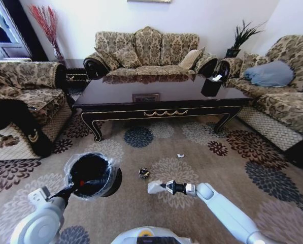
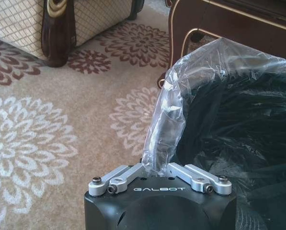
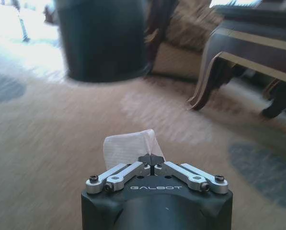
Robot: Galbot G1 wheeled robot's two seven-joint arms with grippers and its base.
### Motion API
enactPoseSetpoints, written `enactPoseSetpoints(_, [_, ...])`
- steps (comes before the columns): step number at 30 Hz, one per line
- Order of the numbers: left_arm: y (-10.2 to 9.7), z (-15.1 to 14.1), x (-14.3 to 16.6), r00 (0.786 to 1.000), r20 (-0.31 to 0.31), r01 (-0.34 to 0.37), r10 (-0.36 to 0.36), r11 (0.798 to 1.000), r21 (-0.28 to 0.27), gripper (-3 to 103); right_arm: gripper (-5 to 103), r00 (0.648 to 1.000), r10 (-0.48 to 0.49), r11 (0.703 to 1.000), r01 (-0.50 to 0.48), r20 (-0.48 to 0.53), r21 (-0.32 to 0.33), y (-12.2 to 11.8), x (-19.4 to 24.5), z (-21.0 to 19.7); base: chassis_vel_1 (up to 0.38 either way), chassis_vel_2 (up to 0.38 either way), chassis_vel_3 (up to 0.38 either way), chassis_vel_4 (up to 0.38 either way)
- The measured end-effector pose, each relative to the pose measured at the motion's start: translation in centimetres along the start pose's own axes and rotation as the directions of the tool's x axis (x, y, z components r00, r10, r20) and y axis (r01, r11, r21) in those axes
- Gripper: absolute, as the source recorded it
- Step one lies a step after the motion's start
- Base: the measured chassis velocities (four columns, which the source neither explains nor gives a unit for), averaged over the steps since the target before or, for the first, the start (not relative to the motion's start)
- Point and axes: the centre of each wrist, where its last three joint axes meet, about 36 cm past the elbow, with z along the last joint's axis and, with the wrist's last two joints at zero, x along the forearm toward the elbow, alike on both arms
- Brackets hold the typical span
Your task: Move to the front of the table and pick up the trash from the floor, then place it into the trash bin.
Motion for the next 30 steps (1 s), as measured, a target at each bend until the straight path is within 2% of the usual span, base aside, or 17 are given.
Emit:
enactPoseSetpoints(4, [-0.3,0.5,-0.2,1.000,-0.014,-0.005,0.005,1.000,-0.001,2,0,0.988,0.115,0.993,-0.113,0.102,-0.024,-2.2,-0.8,-3.6,0.000,0.000,0.000,0.000])
enactPoseSetpoints(6, [-0.3,0.5,-0.2,1.000,-0.017,-0.006,0.006,1.000,-0.003,2,0,0.983,0.133,0.991,-0.129,0.125,-0.035,-2.5,-1.0,-4.2,0.000,0.000,0.000,0.000])
enactPoseSetpoints(9, [-0.3,1.1,-0.5,1.000,-0.024,-0.007,0.007,1.000,-0.017,2,0,0.949,0.194,0.980,-0.174,0.247,-0.102,-3.2,-2.2,-6.6,0.000,0.000,0.000,0.000])
enactPoseSetpoints(11, [-0.4,1.4,-0.6,0.999,-0.031,-0.012,0.011,1.000,-0.020,2,0,0.930,0.212,0.975,-0.183,0.300,-0.123,-3.3,-2.9,-7.9,0.000,0.000,0.000,0.000])
enactPoseSetpoints(18, [-0.6,1.8,-0.9,0.997,-0.077,-0.025,0.025,1.000,0.007,2,0,0.881,0.216,0.976,-0.183,0.421,-0.117,-3.9,-5.0,-12.1,0.000,0.000,0.000,0.000])
enactPoseSetpoints(23, [-0.9,2.1,-1.7,0.991,-0.125,-0.037,0.042,0.999,0.040,2,0,0.846,0.174,0.985,-0.157,0.505,-0.075,-4.9,-7.2,-16.3,0.000,0.000,0.000,0.000])
enactPoseSetpoints(30, [-0.9,1.6,-3.7,0.986,-0.160,-0.037,0.052,0.995,0.092,2,0,0.833,0.098,0.995,-0.096,0.545,-0.034,-6.1,-10.4,-19.4,0.000,0.000,0.000,0.000])
